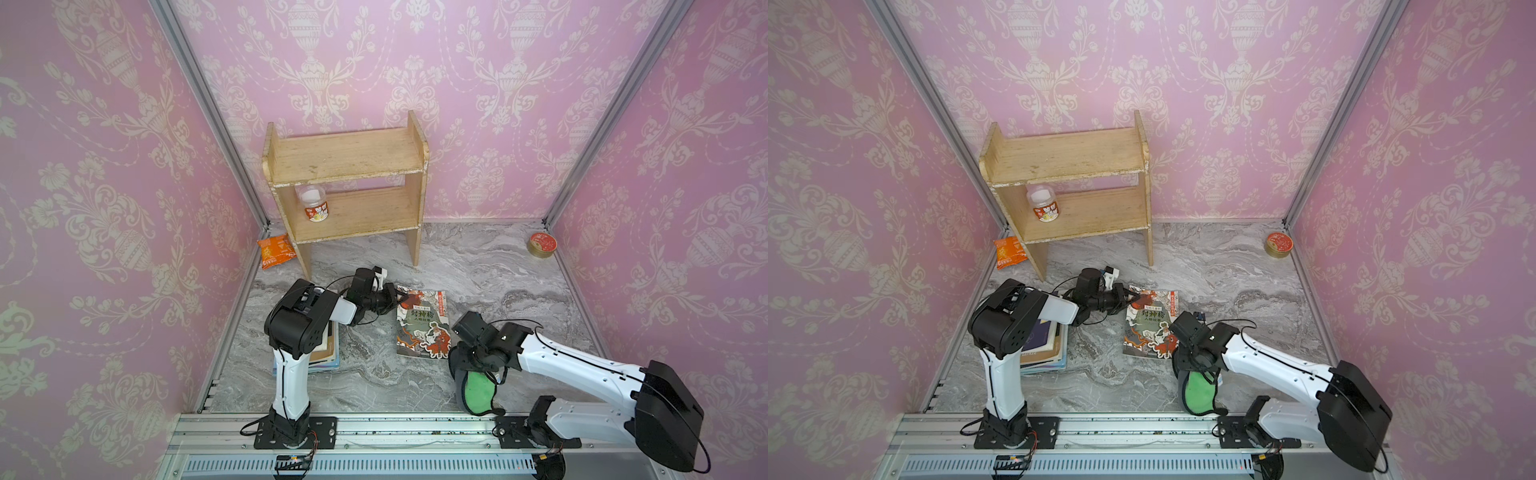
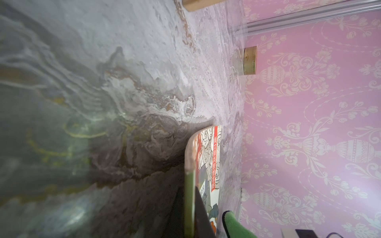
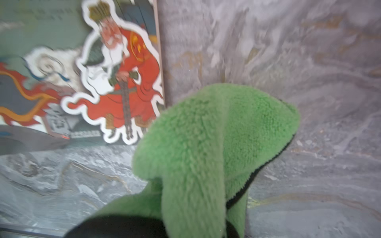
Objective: Wipe the cover of the book
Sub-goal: Wipe the dirt from the cover of the book.
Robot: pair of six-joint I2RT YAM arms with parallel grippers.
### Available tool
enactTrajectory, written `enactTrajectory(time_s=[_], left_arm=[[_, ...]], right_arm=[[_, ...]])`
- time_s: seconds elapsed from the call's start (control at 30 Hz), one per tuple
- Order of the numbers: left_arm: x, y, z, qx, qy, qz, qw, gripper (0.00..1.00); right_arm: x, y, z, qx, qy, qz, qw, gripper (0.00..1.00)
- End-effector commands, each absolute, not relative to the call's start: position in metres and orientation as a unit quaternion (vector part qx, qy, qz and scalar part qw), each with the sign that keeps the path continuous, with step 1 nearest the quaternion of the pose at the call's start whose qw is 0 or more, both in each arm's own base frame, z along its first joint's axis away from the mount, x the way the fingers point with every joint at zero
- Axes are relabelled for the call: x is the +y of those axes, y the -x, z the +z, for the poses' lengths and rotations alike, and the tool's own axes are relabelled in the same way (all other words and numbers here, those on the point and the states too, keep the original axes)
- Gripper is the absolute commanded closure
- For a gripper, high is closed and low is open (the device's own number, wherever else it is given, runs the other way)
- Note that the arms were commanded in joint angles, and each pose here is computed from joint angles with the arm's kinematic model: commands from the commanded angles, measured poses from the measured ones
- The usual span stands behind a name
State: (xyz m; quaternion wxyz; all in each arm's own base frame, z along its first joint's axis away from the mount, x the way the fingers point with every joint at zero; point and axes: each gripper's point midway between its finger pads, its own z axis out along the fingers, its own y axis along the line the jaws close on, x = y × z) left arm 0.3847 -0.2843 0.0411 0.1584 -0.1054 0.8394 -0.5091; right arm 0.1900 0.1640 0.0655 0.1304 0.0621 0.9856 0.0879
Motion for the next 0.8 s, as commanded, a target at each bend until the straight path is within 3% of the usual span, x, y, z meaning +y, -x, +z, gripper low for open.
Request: enactTrajectory(time_s=[0.0, 0.13, 0.27, 0.37, 0.53, 0.77], left_arm=[[-0.288, -0.369, 0.039, 0.848, 0.078, -0.507, 0.134, 1.0], [-0.288, -0.362, 0.032, 0.851, 0.078, -0.505, 0.123, 0.95], [-0.286, -0.357, 0.036, 0.843, 0.089, -0.516, 0.124, 0.74], [-0.284, -0.347, 0.043, 0.839, 0.092, -0.522, 0.123, 0.65], [-0.272, -0.309, 0.049, 0.841, 0.099, -0.52, 0.11, 0.6], [-0.249, -0.238, 0.042, 0.855, 0.12, -0.496, 0.095, 0.62]], right_arm=[[0.181, -0.217, 0.07, 0.984, -0.036, 0.104, 0.14, 1.0], [0.204, -0.241, 0.052, 0.986, -0.018, 0.108, 0.126, 1.0], [0.212, -0.251, 0.03, 0.987, -0.027, 0.118, 0.102, 1.0], [0.21, -0.251, 0.017, 0.988, -0.045, 0.126, 0.08, 1.0], [0.204, -0.248, 0.004, 0.987, -0.069, 0.132, 0.058, 1.0], [0.198, -0.242, -0.009, 0.986, -0.095, 0.133, 0.039, 1.0]])
